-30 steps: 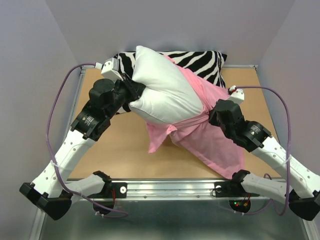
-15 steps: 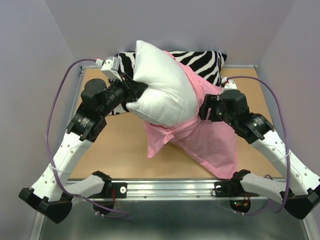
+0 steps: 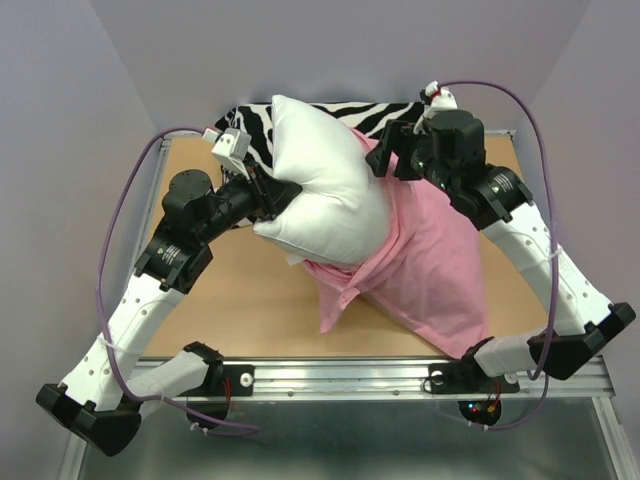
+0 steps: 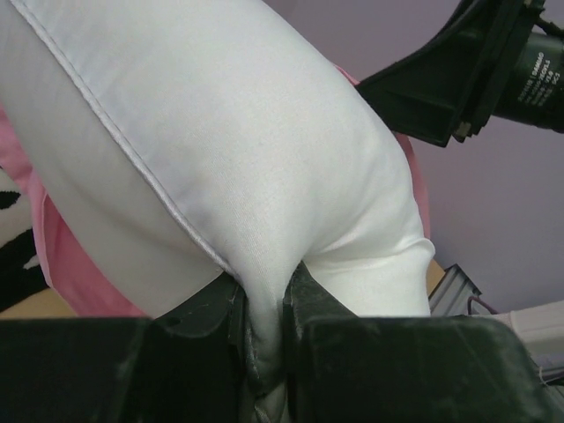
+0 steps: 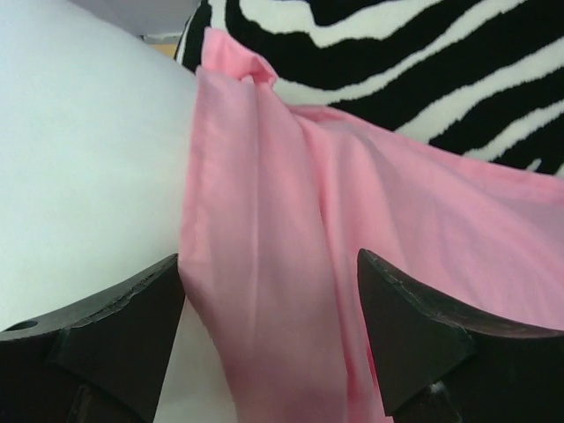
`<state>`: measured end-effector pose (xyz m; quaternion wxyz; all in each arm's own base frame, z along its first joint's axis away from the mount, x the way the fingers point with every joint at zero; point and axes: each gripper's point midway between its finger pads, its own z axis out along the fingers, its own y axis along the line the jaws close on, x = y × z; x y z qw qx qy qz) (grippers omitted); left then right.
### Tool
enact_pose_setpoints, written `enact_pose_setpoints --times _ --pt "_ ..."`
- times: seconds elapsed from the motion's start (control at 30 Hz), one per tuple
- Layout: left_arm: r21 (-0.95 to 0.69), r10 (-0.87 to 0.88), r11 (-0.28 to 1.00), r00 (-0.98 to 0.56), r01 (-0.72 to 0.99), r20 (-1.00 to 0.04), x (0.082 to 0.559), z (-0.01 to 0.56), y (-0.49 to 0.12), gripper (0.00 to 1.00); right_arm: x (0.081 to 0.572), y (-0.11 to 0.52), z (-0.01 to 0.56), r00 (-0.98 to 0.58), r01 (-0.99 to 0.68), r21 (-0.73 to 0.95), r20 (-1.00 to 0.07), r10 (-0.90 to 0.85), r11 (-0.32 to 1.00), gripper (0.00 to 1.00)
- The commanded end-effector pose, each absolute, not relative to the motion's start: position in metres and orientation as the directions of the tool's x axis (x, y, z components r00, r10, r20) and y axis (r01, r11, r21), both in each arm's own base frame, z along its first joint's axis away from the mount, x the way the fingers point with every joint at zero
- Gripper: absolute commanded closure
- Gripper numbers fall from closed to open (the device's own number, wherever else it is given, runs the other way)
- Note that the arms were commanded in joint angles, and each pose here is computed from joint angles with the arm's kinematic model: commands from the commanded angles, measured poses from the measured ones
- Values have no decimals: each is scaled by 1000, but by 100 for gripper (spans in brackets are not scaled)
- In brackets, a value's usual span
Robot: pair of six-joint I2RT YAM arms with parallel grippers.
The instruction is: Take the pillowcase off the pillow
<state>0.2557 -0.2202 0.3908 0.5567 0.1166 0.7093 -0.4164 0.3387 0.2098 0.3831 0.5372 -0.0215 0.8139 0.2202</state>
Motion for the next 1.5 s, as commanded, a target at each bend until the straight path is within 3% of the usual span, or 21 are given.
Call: enact_pose_setpoints --times 0.0,0.13,0.23,0.3,0.33,0.37,0.5,0.6,0.73,0.83,0.93,1.03,1.07,1.2,1.37,1.47 --pt "-346 -328 544 -185 764 -926 237 446 -224 100 358 222 427 -326 -328 316 -922 207 890 15" --pt "-330 -322 544 -171 772 -931 233 449 -222 100 388 230 416 -354 -294 270 -922 158 917 14" --pt "-317 -315 532 -163 786 -935 229 453 -223 100 411 233 387 -408 -255 237 -906 118 938 26" --pt "-305 -312 514 -157 801 -937 223 457 -224 100 433 222 364 -438 -196 218 -892 113 956 45" --pt "-302 -310 508 -155 807 -938 221 458 -224 100 443 209 356 -452 -162 214 -884 120 963 49" --pt "-294 -309 497 -150 816 -939 217 460 -224 100 452 204 346 -472 -149 211 -874 118 966 61" --pt "-276 -317 486 -127 829 -940 207 468 -221 100 478 167 293 -557 -28 183 -819 136 983 87" --pt "-265 -339 478 -102 837 -935 198 477 -216 100 486 127 253 -602 110 159 -775 193 981 97" --pt "-263 -379 494 -67 829 -923 190 491 -206 100 480 79 222 -615 252 123 -745 257 960 100" --pt "-280 -453 530 -13 800 -892 185 511 -190 100 470 52 205 -619 322 109 -727 296 940 99" --pt "-333 -549 571 47 750 -835 186 532 -168 100 458 51 208 -619 309 142 -721 312 940 93" --pt "-417 -624 601 75 682 -778 198 550 -151 100 444 67 261 -556 221 257 -759 338 941 68" --pt "-454 -646 613 80 646 -759 208 555 -147 100 441 72 287 -516 186 299 -781 352 936 53" --pt "-601 -712 633 63 489 -699 246 550 -134 100 410 91 359 -433 31 411 -816 383 911 30" --pt "-730 -774 613 44 302 -632 289 527 -128 100 344 144 404 -445 -259 500 -821 357 827 26" --pt "-751 -782 612 48 248 -621 310 517 -134 100 306 174 402 -456 -363 497 -832 315 788 25"
